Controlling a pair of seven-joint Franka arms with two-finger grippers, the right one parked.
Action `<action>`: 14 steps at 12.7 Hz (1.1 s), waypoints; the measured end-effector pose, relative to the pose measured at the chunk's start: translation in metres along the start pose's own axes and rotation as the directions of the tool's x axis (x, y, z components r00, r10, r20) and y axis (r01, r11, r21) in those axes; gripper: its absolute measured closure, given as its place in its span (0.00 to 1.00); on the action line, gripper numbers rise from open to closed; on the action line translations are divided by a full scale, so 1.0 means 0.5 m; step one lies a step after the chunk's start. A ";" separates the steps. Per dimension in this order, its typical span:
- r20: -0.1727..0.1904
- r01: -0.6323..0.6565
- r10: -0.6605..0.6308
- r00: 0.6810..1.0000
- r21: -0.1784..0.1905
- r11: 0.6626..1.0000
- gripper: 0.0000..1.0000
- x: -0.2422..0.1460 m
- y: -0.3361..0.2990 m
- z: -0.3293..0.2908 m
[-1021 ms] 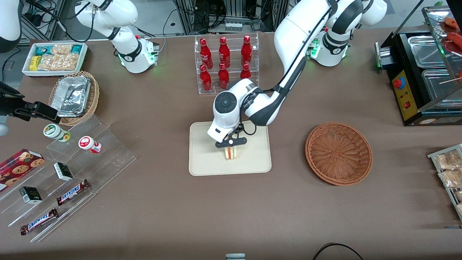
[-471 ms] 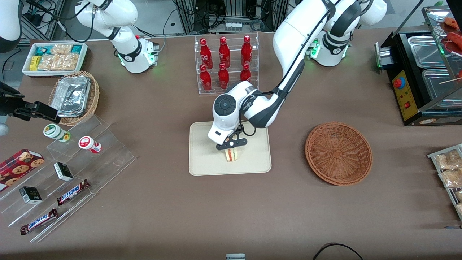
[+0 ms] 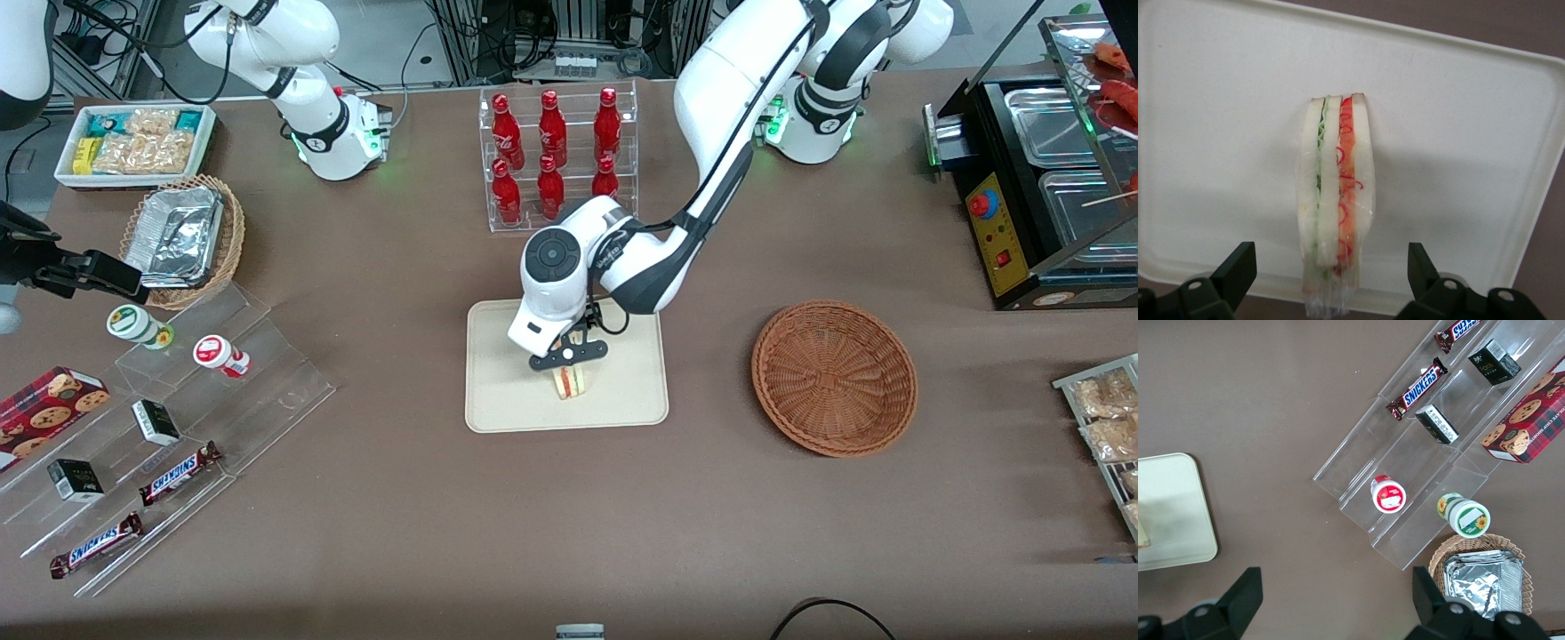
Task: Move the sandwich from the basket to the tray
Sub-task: 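Lower the held sandwich onto the tray's centre, then open the left gripper and lift it off the sandwich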
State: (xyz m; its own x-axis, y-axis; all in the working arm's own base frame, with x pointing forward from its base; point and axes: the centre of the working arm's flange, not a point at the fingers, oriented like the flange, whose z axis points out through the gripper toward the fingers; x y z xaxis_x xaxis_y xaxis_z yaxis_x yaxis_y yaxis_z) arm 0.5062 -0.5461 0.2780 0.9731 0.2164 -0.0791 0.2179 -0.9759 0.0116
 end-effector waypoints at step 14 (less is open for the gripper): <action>-0.026 0.016 -0.015 1.000 0.055 0.998 0.00 0.033 -0.084 -0.316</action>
State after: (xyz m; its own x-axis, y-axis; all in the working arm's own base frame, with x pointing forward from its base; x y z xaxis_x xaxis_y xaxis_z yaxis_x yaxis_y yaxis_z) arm 0.5250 -0.4970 0.4339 0.9713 0.2316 -0.0537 0.2294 -0.9723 -0.0443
